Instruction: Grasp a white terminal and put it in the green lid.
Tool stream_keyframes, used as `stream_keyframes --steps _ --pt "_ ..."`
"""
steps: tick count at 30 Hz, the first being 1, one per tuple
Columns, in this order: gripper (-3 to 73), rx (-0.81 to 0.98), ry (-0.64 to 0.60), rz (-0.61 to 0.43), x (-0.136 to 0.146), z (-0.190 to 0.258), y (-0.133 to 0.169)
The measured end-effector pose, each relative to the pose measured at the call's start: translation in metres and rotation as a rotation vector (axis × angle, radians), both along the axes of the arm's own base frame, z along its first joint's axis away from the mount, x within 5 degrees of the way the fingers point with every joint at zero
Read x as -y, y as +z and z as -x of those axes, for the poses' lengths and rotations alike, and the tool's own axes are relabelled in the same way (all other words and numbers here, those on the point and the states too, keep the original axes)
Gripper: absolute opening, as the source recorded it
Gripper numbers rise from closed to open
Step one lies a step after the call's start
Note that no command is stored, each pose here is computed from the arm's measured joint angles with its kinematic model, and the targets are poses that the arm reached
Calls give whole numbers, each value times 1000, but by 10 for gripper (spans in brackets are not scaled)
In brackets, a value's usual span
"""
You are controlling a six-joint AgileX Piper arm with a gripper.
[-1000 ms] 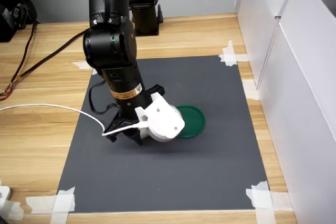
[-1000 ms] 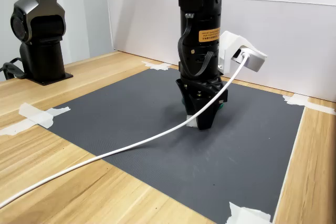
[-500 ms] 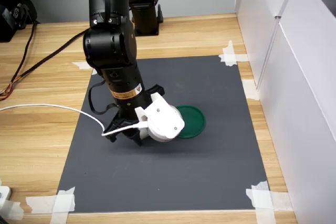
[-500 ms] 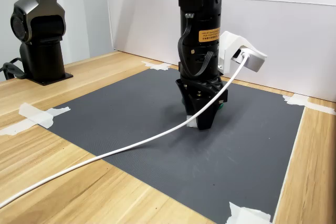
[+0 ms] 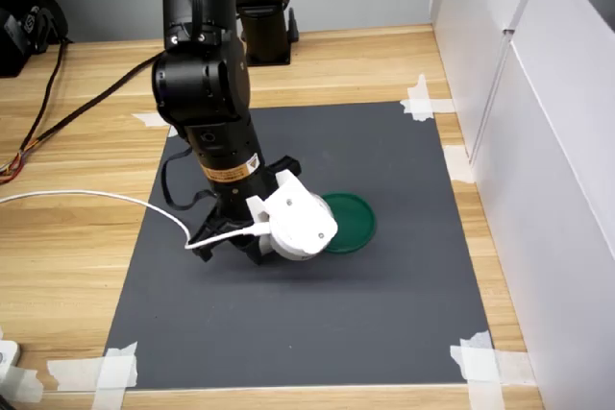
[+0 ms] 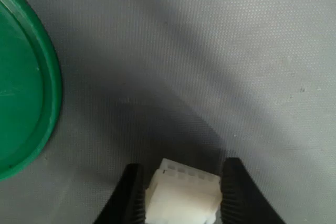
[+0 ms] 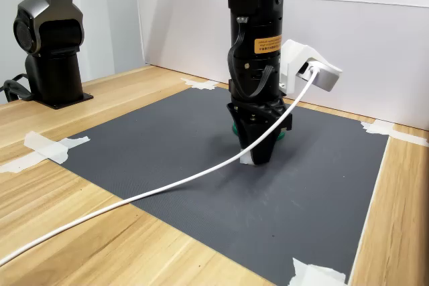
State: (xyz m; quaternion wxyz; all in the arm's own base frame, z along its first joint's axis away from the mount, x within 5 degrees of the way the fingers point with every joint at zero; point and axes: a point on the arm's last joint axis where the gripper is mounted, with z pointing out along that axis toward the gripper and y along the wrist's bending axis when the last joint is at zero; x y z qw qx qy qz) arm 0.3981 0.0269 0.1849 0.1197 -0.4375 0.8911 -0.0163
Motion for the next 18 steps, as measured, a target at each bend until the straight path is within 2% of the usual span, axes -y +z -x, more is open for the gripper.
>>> stream_keyframes --steps 7,18 --pt "335 -14 5 6 0 2 2" --pt "335 47 8 1 0 -1 35"
